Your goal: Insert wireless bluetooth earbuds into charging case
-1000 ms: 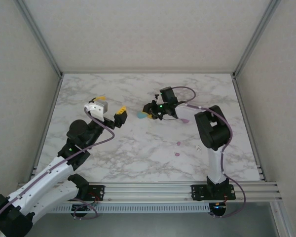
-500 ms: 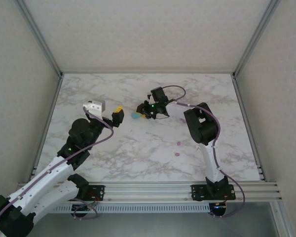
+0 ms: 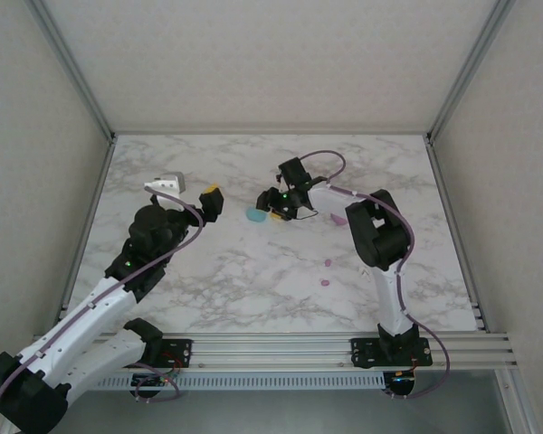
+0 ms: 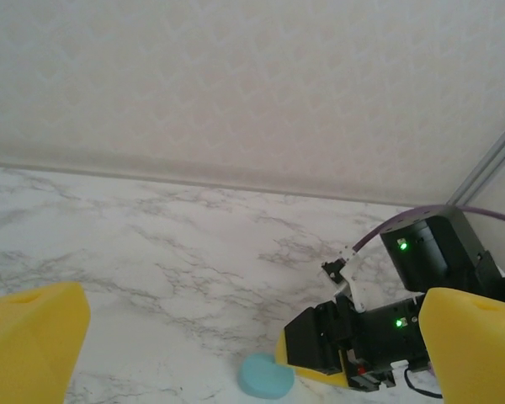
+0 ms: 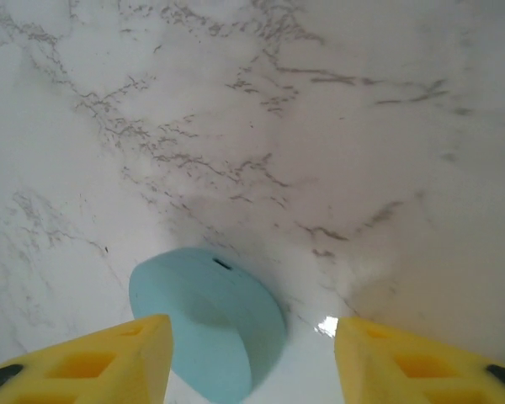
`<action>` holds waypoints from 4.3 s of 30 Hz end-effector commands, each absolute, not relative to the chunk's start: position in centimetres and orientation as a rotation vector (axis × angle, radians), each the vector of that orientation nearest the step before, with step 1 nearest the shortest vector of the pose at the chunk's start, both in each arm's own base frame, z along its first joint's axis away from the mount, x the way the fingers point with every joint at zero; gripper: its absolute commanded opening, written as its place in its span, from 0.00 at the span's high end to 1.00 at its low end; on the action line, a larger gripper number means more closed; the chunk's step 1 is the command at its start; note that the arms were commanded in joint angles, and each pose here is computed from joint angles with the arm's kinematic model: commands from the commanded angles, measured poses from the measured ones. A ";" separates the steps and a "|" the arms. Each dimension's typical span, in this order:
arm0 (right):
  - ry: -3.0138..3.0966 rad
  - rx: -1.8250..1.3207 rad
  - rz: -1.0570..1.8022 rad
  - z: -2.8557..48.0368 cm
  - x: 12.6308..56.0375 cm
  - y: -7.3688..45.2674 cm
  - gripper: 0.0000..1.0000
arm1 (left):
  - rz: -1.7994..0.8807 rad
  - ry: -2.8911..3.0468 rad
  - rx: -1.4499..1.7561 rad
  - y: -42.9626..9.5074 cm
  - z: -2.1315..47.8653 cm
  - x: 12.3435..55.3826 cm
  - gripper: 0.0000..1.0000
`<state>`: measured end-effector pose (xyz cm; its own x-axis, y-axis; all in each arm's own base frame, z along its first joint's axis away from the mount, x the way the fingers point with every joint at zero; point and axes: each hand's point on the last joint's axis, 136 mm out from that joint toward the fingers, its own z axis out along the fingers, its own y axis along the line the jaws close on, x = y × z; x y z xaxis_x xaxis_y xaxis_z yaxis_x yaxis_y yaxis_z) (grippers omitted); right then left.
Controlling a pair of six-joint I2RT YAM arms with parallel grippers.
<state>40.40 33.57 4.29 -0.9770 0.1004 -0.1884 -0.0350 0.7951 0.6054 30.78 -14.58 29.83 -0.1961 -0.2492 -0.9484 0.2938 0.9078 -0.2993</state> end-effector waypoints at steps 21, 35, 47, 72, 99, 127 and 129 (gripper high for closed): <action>2.717 -0.002 0.319 8.0 40.7 11.4 0.41 | -0.644 1.828 0.080 -17.8 29.3 32.1 0.00; 2.800 -0.392 0.252 4.5 40.6 11.3 0.35 | -0.711 1.863 0.110 -19.4 29.0 32.4 0.00; 2.867 -0.462 0.350 3.7 39.4 12.7 0.42 | -0.700 1.858 0.115 -19.1 28.9 32.1 0.00; 2.790 -0.090 0.466 7.1 42.3 11.3 0.40 | -0.678 1.838 0.102 -18.5 29.0 31.9 0.00; 2.781 -0.549 0.216 2.5 39.1 11.9 0.41 | -0.620 1.902 0.108 -17.9 26.2 33.0 0.00; 2.094 -1.024 0.686 20.1 33.3 22.8 0.67 | -1.026 1.933 0.128 -23.4 31.3 33.7 0.10; 1.962 -1.117 0.728 22.4 31.5 24.0 0.67 | -1.113 1.944 0.150 -24.7 32.1 33.8 0.13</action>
